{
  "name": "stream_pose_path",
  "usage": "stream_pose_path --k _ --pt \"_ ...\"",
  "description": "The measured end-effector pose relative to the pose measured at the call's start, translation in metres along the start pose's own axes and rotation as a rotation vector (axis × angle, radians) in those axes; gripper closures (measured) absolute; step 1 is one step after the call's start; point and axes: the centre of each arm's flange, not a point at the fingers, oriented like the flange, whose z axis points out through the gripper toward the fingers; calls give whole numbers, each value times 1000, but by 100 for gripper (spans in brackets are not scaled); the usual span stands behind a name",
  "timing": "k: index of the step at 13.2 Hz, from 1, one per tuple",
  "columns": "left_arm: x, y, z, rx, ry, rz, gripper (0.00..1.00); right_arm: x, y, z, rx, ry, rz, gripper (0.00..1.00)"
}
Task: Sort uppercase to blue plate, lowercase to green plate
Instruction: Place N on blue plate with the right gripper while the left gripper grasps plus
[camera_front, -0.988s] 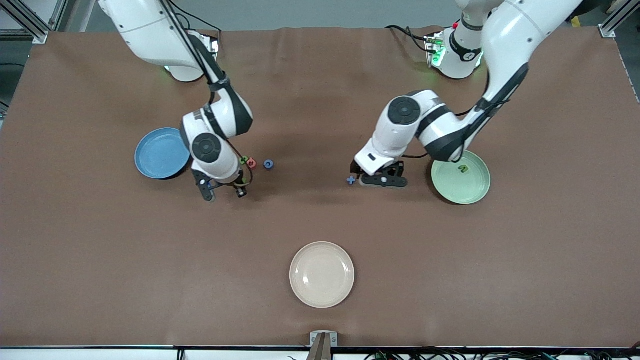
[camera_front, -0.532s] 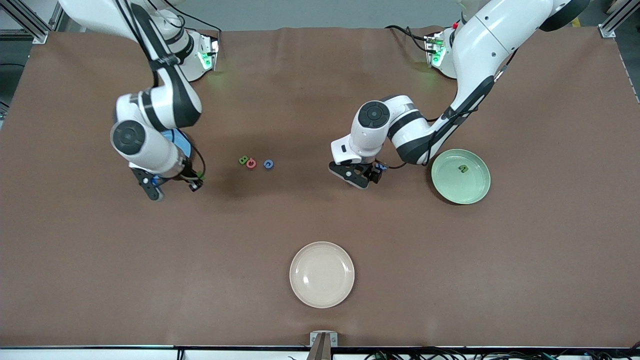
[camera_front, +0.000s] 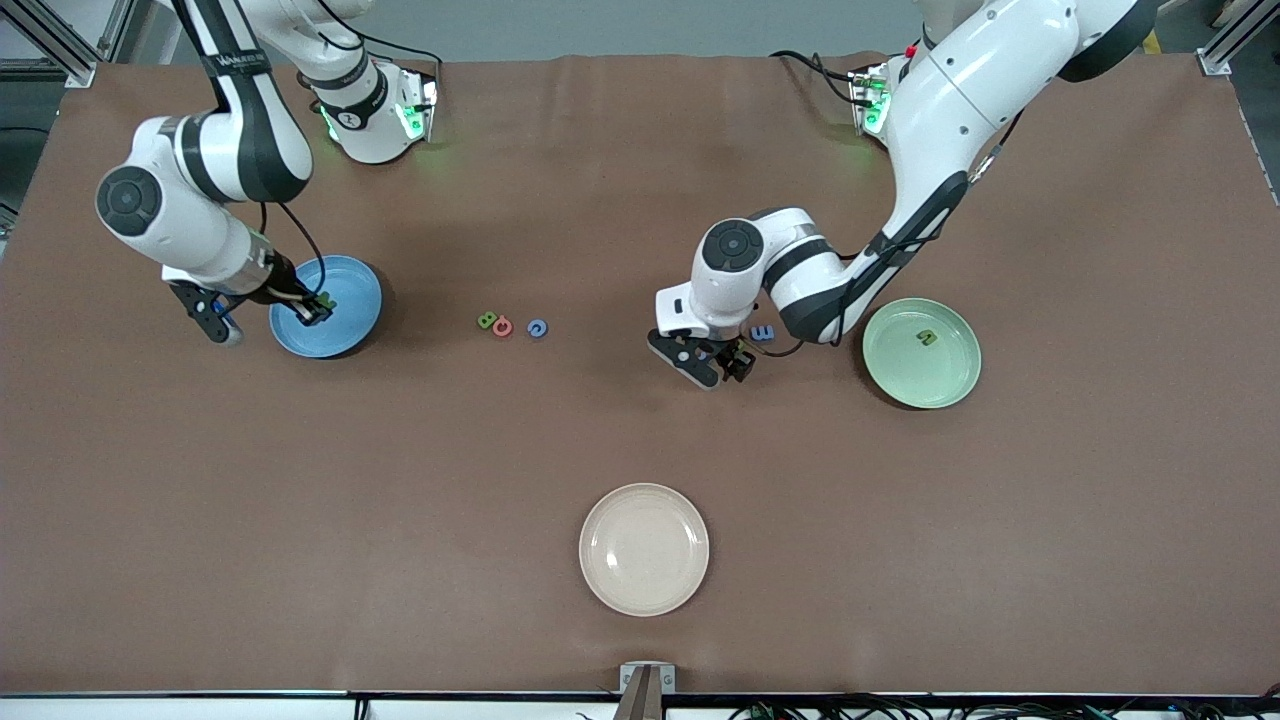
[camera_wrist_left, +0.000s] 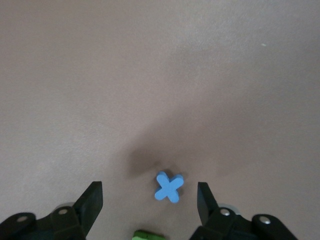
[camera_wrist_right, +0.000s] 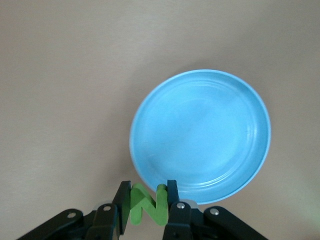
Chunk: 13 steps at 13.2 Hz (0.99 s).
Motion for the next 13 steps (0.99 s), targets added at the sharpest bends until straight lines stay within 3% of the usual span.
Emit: stream_pose_path --k 3,8,12,13 --pt "-2 5 12 0 -16 7 22 1 34 31 36 37 -19 66" --pt "-2 8 16 -4 -21 10 42 -4 47 67 -4 0 -23 66" --pt "-3 11 20 -9 -26 13 46 -5 49 95 -37 -29 -24 66" --pt "-3 11 20 -9 -26 13 47 -6 48 99 -42 -32 -29 59"
